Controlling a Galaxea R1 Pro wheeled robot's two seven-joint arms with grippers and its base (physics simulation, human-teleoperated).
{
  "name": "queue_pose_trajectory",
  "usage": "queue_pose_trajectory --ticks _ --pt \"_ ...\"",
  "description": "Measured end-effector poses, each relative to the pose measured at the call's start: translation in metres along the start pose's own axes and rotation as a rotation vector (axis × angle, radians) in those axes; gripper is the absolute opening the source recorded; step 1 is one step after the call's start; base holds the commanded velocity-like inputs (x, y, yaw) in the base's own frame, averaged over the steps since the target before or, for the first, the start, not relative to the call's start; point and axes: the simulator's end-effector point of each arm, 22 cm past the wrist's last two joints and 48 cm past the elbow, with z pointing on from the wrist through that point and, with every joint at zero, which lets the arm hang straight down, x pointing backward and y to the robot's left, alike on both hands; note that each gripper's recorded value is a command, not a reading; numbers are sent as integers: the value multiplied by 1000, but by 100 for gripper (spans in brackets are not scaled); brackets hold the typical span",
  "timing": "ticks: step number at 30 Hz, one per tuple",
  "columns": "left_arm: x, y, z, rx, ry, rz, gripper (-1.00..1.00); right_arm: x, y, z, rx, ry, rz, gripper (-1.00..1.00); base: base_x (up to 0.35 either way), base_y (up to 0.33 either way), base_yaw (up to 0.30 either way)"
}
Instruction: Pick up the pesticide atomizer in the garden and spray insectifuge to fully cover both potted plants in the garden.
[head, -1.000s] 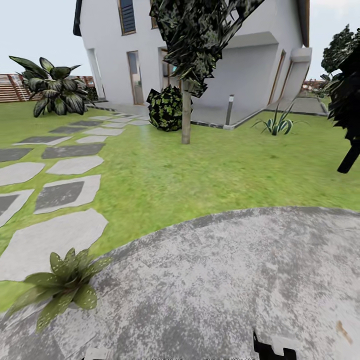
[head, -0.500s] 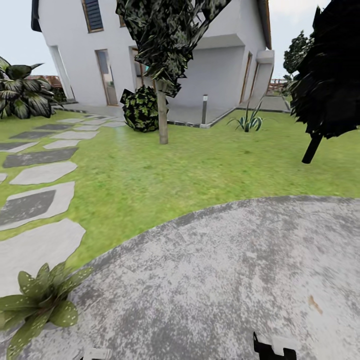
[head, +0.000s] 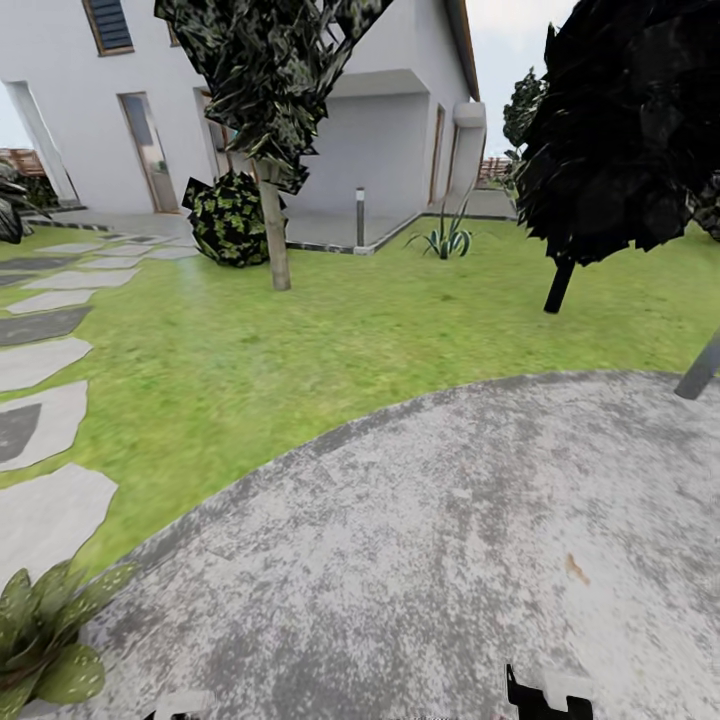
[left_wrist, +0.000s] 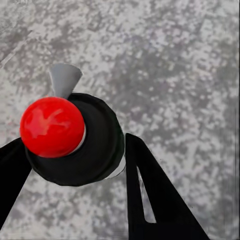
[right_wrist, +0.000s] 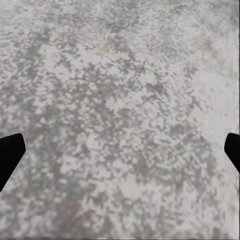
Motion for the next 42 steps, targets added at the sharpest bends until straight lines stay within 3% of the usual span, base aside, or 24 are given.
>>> queue_pose_trajectory --ticks 42 --pt "4 0 -1 1 9 -3 -100 1 0 0 0 2 -1 100 0 0 -299"
